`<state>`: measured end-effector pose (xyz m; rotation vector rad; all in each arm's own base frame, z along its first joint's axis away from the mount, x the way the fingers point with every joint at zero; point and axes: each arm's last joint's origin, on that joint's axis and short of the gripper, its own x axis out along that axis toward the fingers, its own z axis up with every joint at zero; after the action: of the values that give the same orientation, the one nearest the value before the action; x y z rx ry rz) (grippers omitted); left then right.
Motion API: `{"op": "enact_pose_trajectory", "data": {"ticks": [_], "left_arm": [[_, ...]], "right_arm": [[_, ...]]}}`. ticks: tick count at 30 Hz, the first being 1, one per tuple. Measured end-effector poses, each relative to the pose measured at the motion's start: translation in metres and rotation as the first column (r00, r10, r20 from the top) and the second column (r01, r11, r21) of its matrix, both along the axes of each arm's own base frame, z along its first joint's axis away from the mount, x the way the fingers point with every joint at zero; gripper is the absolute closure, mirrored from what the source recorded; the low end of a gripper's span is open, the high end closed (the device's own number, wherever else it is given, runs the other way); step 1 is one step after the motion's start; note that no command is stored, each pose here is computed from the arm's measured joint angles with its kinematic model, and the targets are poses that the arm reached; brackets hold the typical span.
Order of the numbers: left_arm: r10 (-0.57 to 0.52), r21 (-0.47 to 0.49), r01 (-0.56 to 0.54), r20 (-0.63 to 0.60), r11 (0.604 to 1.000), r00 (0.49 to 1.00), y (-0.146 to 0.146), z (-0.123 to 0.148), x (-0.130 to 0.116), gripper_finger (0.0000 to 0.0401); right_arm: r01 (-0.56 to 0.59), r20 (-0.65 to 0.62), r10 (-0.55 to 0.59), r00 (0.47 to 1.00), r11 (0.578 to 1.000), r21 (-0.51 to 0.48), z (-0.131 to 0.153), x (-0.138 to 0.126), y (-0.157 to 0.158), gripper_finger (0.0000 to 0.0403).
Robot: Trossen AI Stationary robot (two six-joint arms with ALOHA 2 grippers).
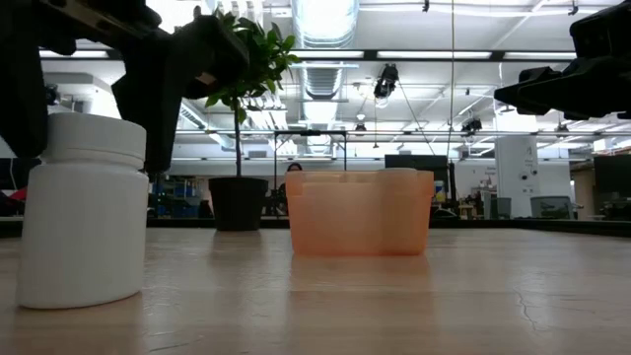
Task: Pick and place pill bottles into a basket
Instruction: Put the white pill bottle into the orange bin
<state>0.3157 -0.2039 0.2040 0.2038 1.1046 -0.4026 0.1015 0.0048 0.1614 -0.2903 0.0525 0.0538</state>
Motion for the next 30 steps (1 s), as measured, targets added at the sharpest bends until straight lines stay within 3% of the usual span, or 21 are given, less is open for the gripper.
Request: {"op": "enact_pose_trajectory", "data": {"ticks": [10, 16, 24, 30], "left_arm": [[0.001, 0.0, -0.001, -0.001, 1.0, 1.0, 0.0, 0.0, 0.0, 0.0196], [0.001, 0.001, -0.001, -0.005, 1.0, 1.0, 0.0, -0.001, -0.001, 0.0256], [-0.015, -0.004, 0.015, 0.037, 1.0, 0.999, 0.001, 0.012, 0.006, 0.0258], [-0.005, 0.073, -0.001, 0.078, 0.997, 0.997, 0.019, 0.023, 0.02, 0.0258]], "right_arm": [[0.0, 0.0, 0.0, 1.0, 1.0, 0.0, 0.0, 0.0, 0.0, 0.0197], [0.0, 0.0, 0.0, 1.0, 1.0, 0.0, 0.0, 0.0, 0.0, 0.0197], [0.0, 0.0, 0.0, 1.0, 1.0, 0.0, 0.0, 0.0, 0.0, 0.0197], [0.0, 0.0, 0.0, 1.0, 1.0, 0.0, 0.0, 0.0, 0.0, 0.0197]]}}
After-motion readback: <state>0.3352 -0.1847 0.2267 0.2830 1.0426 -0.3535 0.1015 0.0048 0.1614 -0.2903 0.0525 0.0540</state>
